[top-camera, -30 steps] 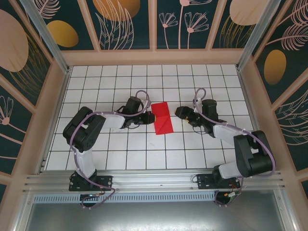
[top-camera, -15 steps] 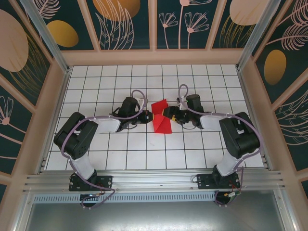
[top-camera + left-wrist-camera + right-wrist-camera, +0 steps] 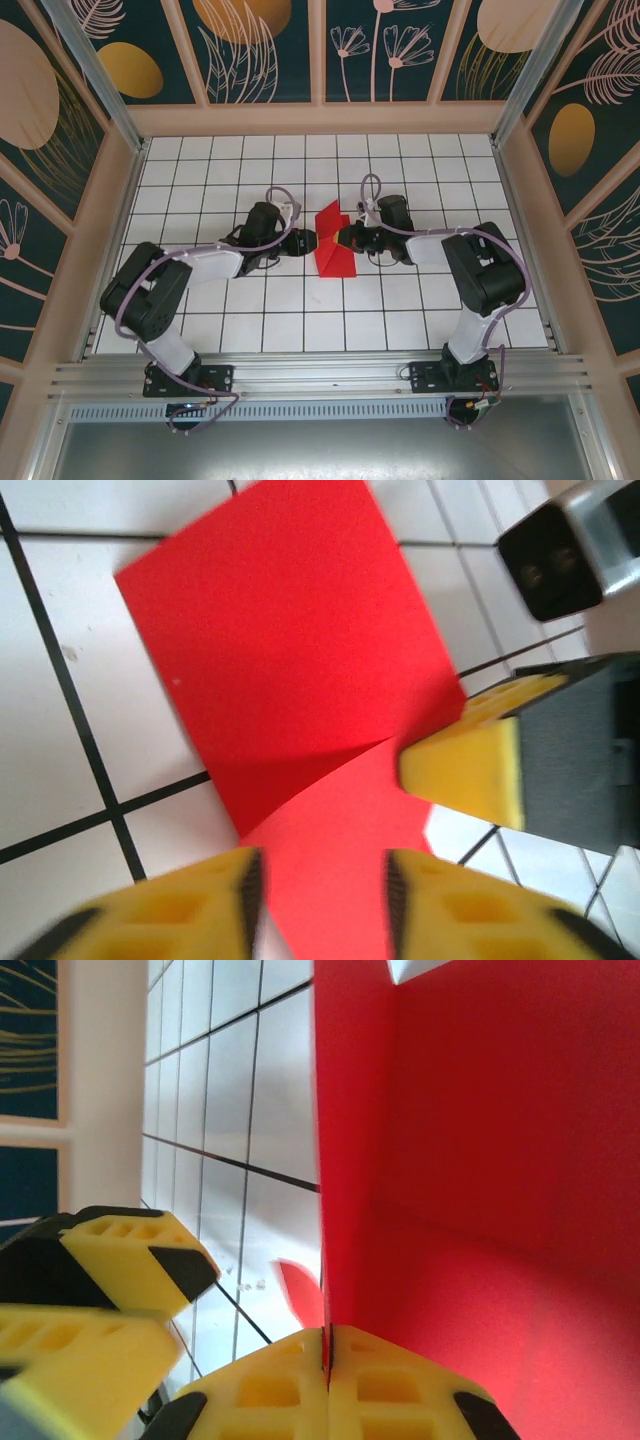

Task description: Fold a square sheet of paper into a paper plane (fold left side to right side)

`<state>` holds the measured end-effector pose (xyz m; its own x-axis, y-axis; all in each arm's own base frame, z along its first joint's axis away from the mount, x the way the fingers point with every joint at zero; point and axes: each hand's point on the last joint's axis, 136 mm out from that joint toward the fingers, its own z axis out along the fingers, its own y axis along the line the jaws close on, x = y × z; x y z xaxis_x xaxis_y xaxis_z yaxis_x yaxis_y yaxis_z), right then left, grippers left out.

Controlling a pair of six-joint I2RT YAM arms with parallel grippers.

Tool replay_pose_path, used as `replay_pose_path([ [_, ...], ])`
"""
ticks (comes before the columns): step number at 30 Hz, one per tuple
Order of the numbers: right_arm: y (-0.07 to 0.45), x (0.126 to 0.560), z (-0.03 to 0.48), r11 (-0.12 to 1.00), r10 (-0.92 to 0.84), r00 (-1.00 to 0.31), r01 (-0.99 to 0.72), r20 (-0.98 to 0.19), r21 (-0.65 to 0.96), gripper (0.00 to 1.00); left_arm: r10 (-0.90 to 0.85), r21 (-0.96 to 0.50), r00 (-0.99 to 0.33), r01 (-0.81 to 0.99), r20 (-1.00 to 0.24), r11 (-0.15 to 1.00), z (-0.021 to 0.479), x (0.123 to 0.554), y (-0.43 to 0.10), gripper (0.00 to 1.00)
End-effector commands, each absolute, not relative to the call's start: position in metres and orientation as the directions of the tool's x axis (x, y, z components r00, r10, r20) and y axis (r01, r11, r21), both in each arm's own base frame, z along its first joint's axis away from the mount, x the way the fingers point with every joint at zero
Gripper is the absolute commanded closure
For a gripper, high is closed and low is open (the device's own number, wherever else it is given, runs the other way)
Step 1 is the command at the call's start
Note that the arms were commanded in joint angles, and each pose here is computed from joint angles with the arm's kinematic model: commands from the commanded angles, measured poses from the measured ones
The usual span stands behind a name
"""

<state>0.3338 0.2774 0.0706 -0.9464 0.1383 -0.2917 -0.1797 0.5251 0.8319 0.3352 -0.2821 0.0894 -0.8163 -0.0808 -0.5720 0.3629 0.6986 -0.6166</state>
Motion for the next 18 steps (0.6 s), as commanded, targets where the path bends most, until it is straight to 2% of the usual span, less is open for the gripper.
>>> replay_pose_path([
  [1, 0.280, 0.346, 0.111, 0.469, 0.137, -0.895, -0.318, -0.424, 0.824, 1.00, -0.166, -0.622, -0.766, 0.352, -0.621, 0.700, 0.121, 0.343, -0.262, 0.38],
  [4, 0.270, 0.352, 0.146, 0.409, 0.163, -0.853, -0.399, -0.496, 0.821, 1.00, -0.276, -0.673, -0.725, 0.334, -0.631, 0.660, 0.154, 0.343, -0.243, 0.17],
  [7, 0.257, 0.351, 0.190, 0.324, 0.189, -0.802, -0.493, -0.566, 0.807, 1.00, -0.383, -0.727, -0.677, 0.337, -0.629, 0.599, 0.191, 0.341, -0.228, 0.02],
  [11, 0.247, 0.343, 0.244, 0.236, 0.198, -0.747, -0.592, -0.635, 0.770, 1.00, -0.443, -0.769, -0.641, 0.412, -0.626, 0.489, 0.237, 0.330, -0.227, 0.02],
  [18, 0.255, 0.318, 0.325, 0.116, 0.180, -0.650, -0.731, -0.738, 0.672, 1.00, -0.429, -0.747, -0.627, 0.631, -0.650, 0.210, 0.312, 0.298, -0.249, 0.01],
])
